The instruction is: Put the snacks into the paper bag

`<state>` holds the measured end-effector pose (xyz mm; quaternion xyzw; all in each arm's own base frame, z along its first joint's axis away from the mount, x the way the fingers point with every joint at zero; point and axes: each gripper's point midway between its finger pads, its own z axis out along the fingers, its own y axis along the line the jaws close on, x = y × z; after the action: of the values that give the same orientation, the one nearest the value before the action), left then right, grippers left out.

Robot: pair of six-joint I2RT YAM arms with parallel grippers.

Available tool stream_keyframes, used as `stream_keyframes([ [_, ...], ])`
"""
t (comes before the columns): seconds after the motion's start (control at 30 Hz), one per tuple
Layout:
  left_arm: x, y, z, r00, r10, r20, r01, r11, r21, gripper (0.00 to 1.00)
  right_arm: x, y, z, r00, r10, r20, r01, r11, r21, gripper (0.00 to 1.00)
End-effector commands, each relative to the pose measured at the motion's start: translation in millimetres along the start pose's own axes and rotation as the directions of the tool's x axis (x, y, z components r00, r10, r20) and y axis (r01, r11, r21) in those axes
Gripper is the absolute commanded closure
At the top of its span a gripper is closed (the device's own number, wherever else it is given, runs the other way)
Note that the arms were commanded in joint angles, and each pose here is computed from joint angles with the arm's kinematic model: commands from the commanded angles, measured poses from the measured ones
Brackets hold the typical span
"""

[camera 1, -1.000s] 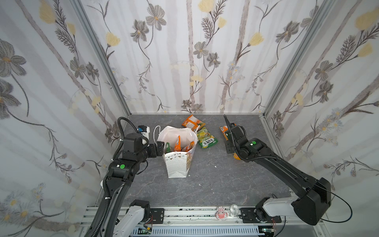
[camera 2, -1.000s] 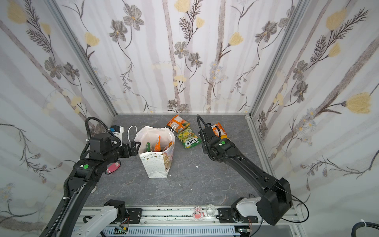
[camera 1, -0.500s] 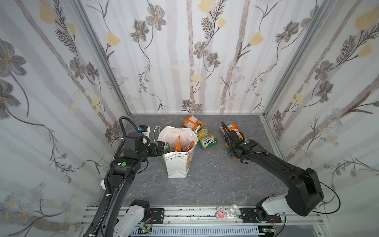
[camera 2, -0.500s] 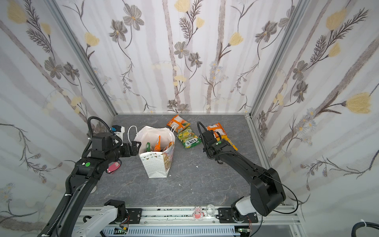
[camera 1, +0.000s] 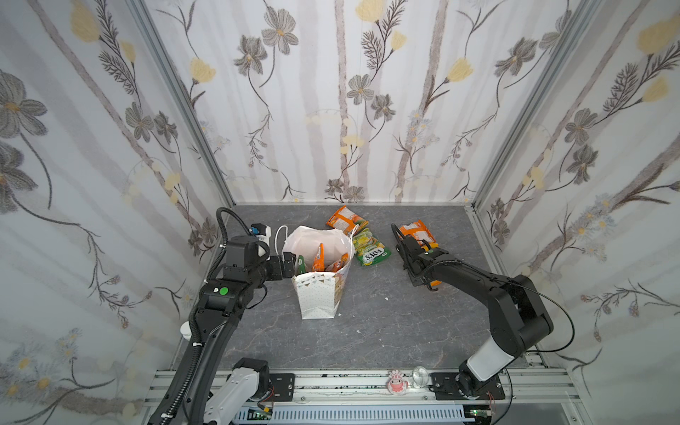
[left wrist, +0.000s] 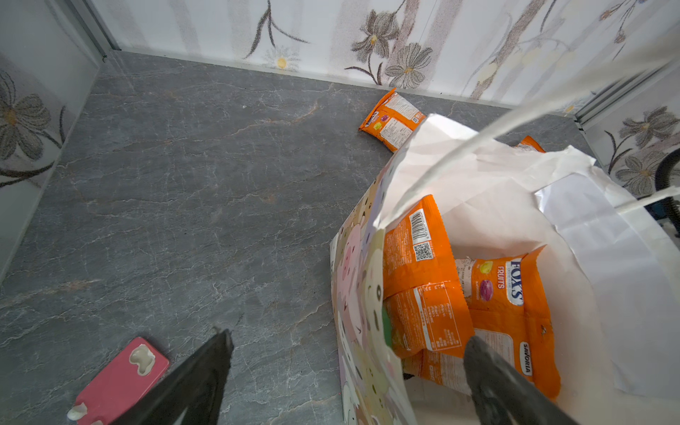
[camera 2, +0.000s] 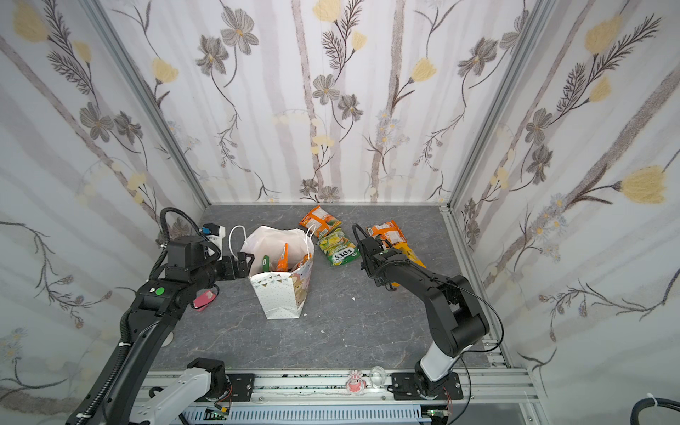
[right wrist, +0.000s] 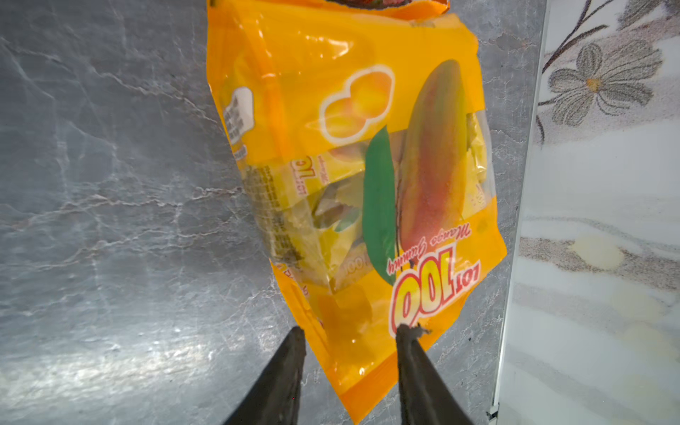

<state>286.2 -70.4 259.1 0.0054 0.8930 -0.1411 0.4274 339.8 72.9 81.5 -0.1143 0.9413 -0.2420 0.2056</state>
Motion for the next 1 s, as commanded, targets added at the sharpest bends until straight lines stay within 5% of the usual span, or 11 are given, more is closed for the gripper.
stream_keyframes([
  [0.0, -6.6, -2.3, -1.2, 1.0, 0.008, 0.014, -0.008, 1.0, 0.007, 0.02, -4.5, -12.1, 7.1, 1.0, -0.013, 0.006, 0.012, 0.997, 0.076, 0.57],
  [0.5, -8.7, -6.4, -3.2, 1.0, 0.013, 0.019, -0.013, 1.0, 0.028, 0.02, -4.6, -13.1, 22.7, 1.0, 0.004, -0.003, -0.004, 0.997, 0.073, 0.58],
  [0.97, -7.5, -5.1, -1.1, 1.0, 0.012, 0.012, -0.012, 1.0, 0.022, 0.01, -27.4, 4.7, 19.6, 0.998, 0.047, 0.04, -0.046, 0.998, -0.032, 0.86],
])
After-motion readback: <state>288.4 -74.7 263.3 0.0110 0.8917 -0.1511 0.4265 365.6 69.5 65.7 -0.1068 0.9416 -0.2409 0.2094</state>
